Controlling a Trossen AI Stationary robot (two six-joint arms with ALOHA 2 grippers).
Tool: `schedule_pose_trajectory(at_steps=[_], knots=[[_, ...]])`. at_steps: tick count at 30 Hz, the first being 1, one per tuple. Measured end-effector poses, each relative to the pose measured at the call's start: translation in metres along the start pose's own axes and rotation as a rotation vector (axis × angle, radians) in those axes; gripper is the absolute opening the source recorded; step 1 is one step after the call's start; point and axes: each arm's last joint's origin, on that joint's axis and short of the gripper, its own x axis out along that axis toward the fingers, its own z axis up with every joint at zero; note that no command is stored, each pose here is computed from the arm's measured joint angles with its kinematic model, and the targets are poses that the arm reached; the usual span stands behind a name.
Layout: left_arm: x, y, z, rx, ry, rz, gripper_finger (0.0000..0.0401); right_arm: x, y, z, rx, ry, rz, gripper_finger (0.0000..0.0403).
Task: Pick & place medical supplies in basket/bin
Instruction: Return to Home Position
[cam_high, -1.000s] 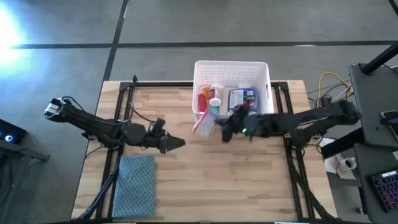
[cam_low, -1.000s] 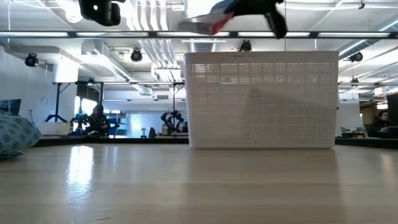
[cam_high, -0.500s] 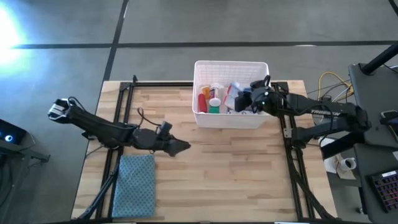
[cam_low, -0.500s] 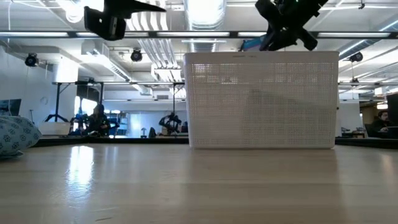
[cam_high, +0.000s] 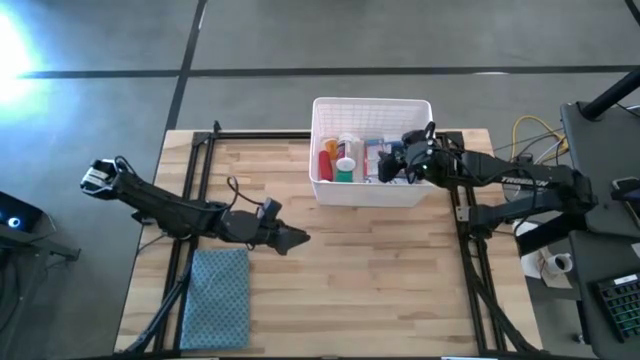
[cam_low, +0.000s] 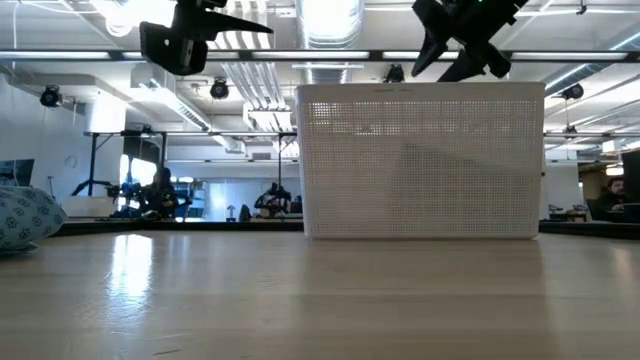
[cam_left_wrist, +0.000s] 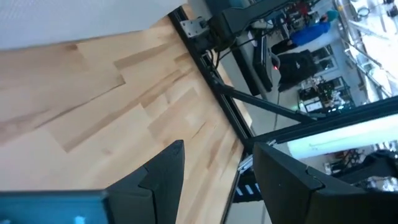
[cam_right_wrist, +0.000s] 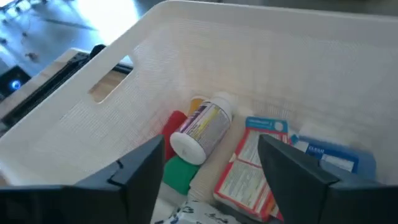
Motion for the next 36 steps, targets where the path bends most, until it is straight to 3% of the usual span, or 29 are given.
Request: schedule_pose_trajectory(at_steps=[6,11,14,18,21,28,36], knots=[[-0.006,-0.002,0.006,0.027,0.026,-0.036,0.0171,-0.028,0.009,0.001,-0.120,-0.057,0.142,0.0265],[-0.013,-0.009,0.012,0.094,0.013,-0.077,0.0171,-0.050,0.001,0.011,-0.051,-0.119,0.222,0.0261],[-0.018,-0.011,0.019,0.145,-0.016,-0.097,0.0171,-0.067,-0.007,0.018,0.026,-0.117,0.343,0.0257],[-0.025,-0.011,0.031,0.220,-0.051,-0.113,0.0171,-0.089,-0.010,0.021,-0.158,-0.103,0.611,0.0256],[-0.031,-0.009,0.041,0.262,-0.070,-0.126,0.0171,-0.098,-0.017,0.018,-0.188,-0.039,0.736,0.0259],[-0.053,0.008,0.057,0.337,-0.111,-0.157,0.0171,-0.099,-0.041,-0.010,-0.187,0.090,0.711,0.0257],[-0.087,0.048,0.048,0.368,-0.161,-0.170,0.0171,-0.097,-0.069,-0.041,-0.151,0.072,0.757,0.0256]])
